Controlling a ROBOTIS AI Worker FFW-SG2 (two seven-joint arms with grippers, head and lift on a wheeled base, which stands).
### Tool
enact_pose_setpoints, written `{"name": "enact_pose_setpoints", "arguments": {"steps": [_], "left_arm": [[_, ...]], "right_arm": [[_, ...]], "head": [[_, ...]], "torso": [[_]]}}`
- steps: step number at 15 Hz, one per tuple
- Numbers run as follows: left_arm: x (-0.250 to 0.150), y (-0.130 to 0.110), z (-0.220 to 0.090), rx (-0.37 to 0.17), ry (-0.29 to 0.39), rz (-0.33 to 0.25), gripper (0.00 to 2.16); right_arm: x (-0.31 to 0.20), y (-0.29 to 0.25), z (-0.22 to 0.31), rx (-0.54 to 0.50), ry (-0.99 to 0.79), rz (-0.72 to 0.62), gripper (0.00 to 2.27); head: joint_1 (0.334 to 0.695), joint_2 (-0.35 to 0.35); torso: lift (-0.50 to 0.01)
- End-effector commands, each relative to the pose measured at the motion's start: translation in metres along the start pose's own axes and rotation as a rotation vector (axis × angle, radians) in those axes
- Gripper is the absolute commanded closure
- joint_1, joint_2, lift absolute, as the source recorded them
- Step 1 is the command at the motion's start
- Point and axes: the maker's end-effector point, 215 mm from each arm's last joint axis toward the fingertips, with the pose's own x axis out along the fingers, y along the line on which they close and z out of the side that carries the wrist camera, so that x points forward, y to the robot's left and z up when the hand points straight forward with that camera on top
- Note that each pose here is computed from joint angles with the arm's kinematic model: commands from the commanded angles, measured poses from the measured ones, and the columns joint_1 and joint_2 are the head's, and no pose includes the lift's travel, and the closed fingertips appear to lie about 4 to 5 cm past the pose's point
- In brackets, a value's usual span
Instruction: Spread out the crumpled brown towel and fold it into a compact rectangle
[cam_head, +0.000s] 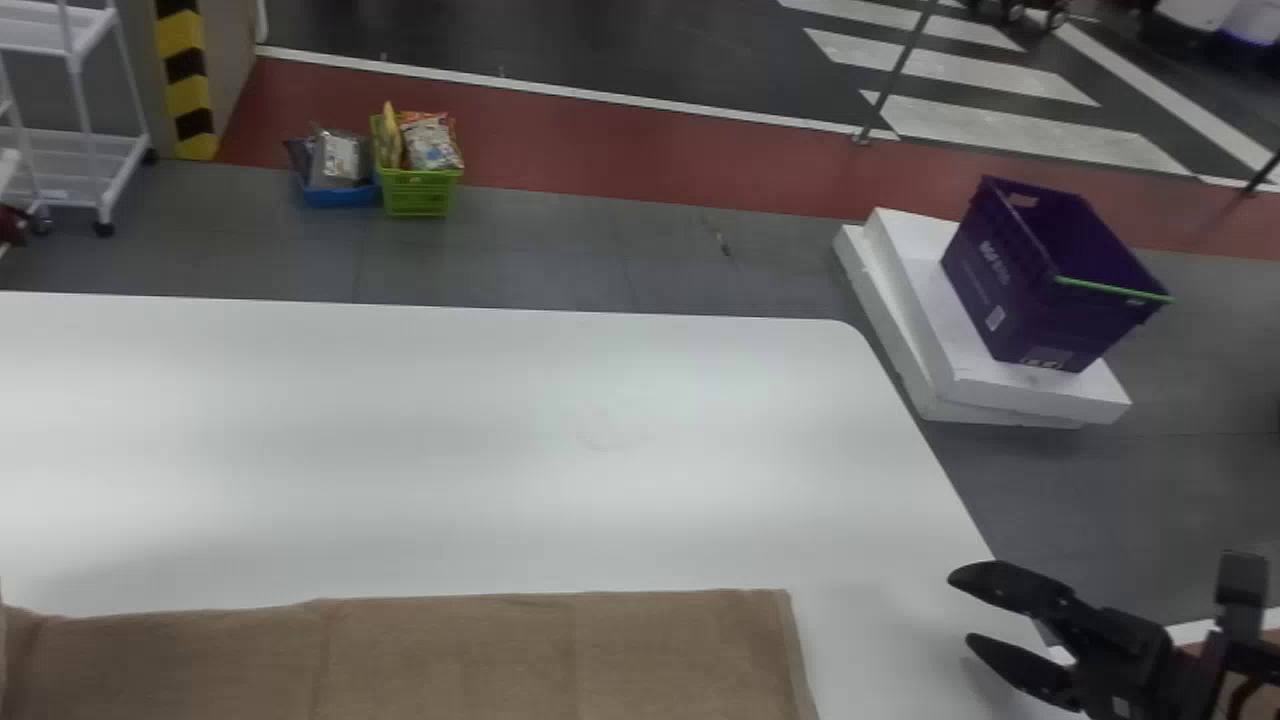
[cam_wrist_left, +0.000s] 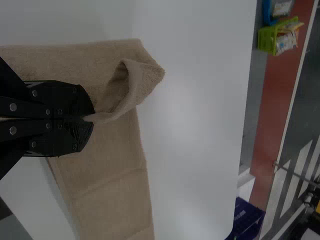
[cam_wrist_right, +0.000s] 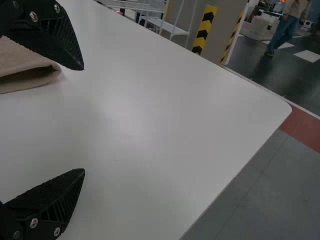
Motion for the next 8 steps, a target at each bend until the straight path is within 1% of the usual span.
{"name": "enact_pose_setpoints", "arguments": {"steps": [1,2,4,6,8], "left_arm": [[0.026,-0.038,0.011,0.045,-0.003,-0.057,2.1],[0.036,-0.05,0.01,0.052,0.002,-0.065,2.1],[0.048,-0.073,0.002,0.08,0.031,-0.1,2.11],[0.055,-0.092,-0.017,0.086,0.073,-0.134,2.11],[0.061,-0.111,-0.029,0.107,0.102,-0.162,2.11]], "right_arm": [[-0.003,-0.002,-0.002,0.006,-0.005,0.003,0.08],[-0.006,-0.004,-0.002,0.01,-0.008,-0.001,0.08],[-0.008,-0.006,-0.001,0.013,-0.012,-0.003,0.08],[-0.008,-0.005,-0.001,0.011,-0.012,-0.004,0.08],[-0.007,-0.004,-0.001,0.009,-0.009,-0.002,0.08]], "head": [[0.695,-0.35],[0.695,-0.35],[0.695,-0.35],[0.695,-0.35],[0.695,-0.35]], "torso": [[-0.127],[-0.127],[-0.127],[-0.127],[-0.127]]}}
